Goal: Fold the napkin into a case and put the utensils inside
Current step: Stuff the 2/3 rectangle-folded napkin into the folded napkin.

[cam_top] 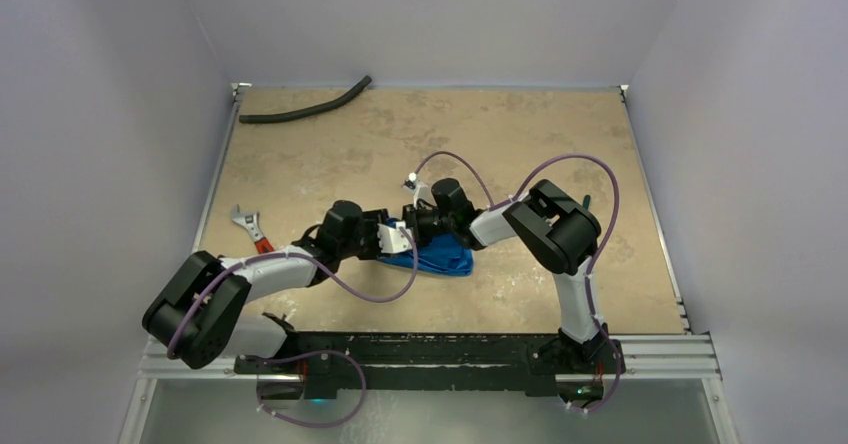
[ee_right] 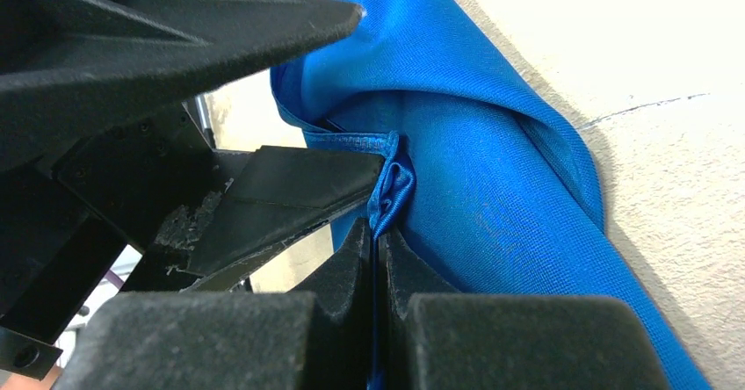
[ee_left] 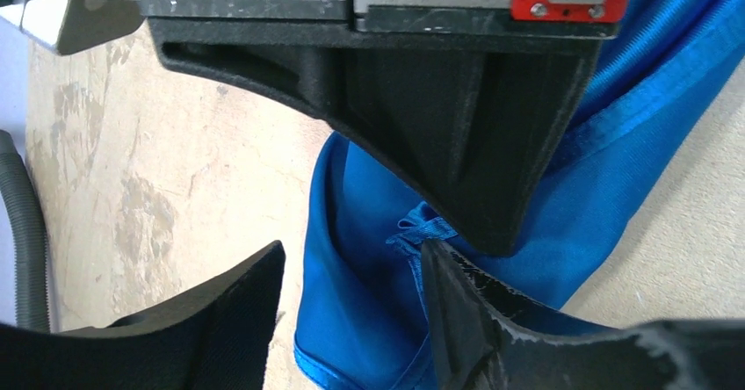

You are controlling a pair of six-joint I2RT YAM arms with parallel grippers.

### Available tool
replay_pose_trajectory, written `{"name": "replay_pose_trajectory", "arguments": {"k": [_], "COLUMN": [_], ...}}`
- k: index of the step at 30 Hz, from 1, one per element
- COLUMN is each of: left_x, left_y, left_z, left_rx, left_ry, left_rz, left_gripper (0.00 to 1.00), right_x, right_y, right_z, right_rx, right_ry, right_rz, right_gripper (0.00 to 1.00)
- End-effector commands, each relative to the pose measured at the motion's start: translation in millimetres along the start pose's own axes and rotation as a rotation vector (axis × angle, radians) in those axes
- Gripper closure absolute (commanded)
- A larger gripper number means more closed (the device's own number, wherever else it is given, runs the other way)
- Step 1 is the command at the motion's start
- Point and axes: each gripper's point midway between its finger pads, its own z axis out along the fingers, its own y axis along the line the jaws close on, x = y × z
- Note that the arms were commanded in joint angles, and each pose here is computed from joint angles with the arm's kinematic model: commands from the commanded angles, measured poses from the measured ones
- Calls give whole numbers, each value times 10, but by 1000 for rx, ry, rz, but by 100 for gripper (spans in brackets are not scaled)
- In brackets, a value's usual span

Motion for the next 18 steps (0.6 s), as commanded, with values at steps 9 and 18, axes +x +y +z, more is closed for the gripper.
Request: {"name": "replay_pose_trajectory", "arguments": {"k": [9, 18], "left_x": [-51, -95], "left_y": [-44, 45], "left_z": [27, 11], "left_rx": [20, -16], "left_ry": [-22, -30], "left_rz": [-1, -19], "left_gripper": [80, 100], "right_x": [327, 340], "right_y": [-342, -364], "right_z": [-32, -34], "right_rx": [148, 170], "right_ry": [121, 143], "right_rz": [55, 69], "right_gripper": [100, 100]}}
